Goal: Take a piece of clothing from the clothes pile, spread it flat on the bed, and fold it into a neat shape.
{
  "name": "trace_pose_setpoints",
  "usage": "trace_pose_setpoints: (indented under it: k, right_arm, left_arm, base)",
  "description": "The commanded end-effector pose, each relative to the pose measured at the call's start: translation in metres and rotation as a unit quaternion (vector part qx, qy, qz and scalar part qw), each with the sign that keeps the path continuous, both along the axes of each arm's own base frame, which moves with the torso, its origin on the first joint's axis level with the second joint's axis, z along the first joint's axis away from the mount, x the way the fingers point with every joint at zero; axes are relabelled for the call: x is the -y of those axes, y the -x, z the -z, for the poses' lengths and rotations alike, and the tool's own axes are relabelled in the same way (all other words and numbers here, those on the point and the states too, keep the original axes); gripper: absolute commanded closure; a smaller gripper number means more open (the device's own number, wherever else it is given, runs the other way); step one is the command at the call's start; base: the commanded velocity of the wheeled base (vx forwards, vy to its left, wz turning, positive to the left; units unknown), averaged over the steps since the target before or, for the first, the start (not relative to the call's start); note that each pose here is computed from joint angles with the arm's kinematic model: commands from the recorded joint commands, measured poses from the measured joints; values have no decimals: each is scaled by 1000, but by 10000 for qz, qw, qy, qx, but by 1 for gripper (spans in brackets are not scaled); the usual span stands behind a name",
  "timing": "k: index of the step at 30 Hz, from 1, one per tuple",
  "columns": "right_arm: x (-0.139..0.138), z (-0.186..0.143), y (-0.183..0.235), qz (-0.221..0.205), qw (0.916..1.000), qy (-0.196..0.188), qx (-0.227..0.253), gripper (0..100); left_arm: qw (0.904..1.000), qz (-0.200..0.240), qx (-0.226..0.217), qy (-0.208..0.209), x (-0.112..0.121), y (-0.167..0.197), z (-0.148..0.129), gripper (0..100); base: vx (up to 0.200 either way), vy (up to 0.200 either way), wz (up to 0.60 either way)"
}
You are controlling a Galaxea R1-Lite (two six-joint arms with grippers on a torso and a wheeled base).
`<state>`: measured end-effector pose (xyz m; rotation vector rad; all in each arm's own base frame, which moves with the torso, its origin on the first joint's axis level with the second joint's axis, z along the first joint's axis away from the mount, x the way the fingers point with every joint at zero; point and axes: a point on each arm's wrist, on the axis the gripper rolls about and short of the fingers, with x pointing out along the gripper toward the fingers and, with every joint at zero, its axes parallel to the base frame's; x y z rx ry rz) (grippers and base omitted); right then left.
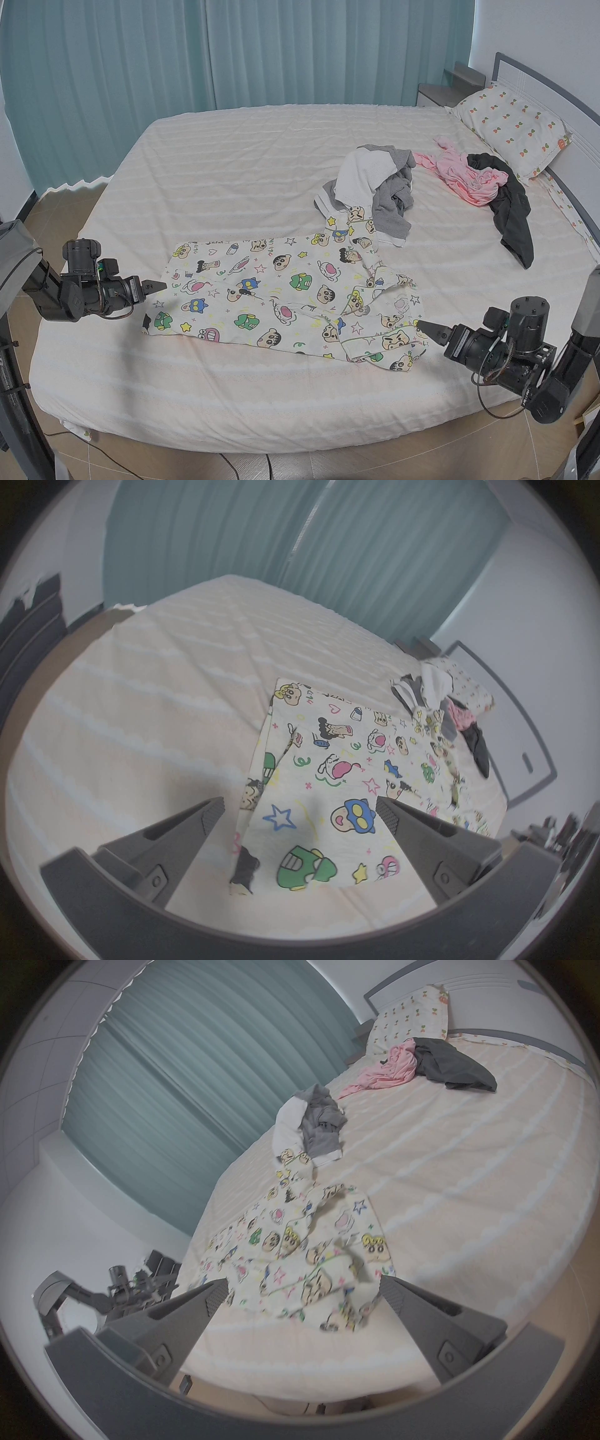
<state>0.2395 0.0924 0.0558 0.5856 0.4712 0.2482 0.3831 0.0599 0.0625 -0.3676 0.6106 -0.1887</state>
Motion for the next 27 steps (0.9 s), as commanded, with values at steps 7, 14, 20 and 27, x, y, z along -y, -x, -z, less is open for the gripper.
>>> trace_pose_setpoints:
  k: [7, 14, 20, 27]
  right_arm:
    - [3, -24, 55, -642, 9976, -213, 143, 0]
    - [1, -24, 62, -824, 9963, -213, 100, 0]
    - [-3, -22, 68, -983, 9950, -184, 26, 0]
    - [-3, -21, 69, -988, 9949, -185, 8, 0]
  left_arm:
    - [9970, 630, 151, -418, 17, -21, 16, 0]
    - [9907, 1001, -71, -923, 18, -26, 24, 0]
    - [9892, 971, -137, -1093, 16, -29, 20, 0]
    - [9892, 966, -93, -1103, 16, -32, 19, 0]
  base:
    - [0, 0, 0]
    - [0, 0, 0]
    - [0, 0, 0]
    - [0, 0, 0]
